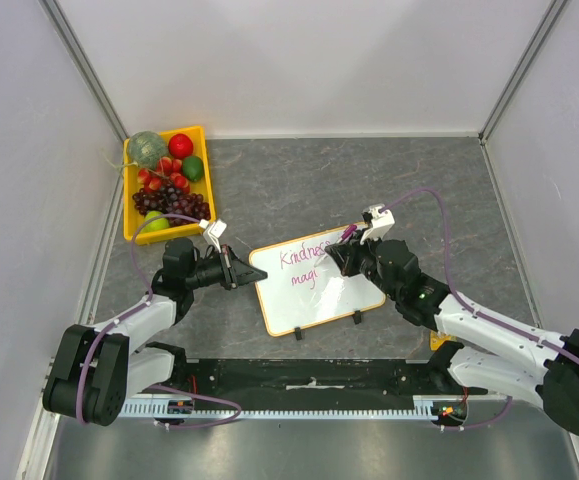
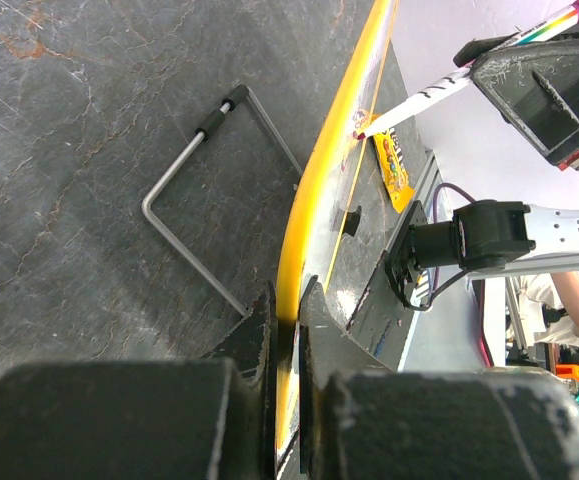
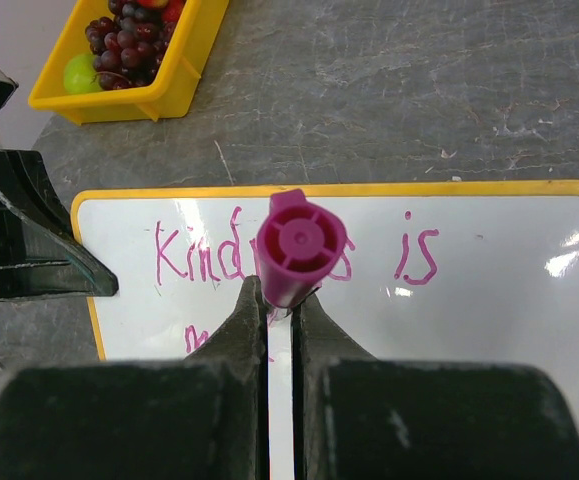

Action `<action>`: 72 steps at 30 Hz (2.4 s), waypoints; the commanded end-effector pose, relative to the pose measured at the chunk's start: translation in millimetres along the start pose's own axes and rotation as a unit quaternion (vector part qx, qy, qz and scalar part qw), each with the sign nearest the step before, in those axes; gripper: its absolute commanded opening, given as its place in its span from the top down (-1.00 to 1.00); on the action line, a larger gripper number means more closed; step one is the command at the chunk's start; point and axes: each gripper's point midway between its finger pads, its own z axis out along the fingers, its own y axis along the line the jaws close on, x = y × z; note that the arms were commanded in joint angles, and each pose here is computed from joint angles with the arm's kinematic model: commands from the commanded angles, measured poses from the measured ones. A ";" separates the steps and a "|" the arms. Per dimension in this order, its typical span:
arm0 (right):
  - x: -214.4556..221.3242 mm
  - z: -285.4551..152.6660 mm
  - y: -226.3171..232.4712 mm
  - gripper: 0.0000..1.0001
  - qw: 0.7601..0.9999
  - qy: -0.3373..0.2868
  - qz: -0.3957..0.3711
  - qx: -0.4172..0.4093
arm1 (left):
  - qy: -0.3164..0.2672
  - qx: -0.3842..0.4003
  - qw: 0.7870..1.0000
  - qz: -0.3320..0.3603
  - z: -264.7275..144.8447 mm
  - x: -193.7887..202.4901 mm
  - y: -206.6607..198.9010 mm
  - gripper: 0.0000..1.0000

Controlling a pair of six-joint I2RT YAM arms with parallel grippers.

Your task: Write a sentence on the whiteboard

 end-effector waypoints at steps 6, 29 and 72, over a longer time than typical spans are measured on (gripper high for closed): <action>-4.8 3.7 -5.1 1.00 1.000 -0.012 0.003 0.012 | 0.013 -0.073 0.997 -0.009 -2.0 18.7 34.5 0.96; -33.8 -8.0 8.6 1.00 0.999 -0.039 0.002 -0.007 | 0.017 -0.073 0.997 -0.011 -0.6 19.6 35.4 0.96; -23.2 -6.9 -3.5 1.00 0.999 -0.026 -0.011 0.016 | 0.015 -0.073 0.997 -0.011 -0.9 19.1 35.2 0.96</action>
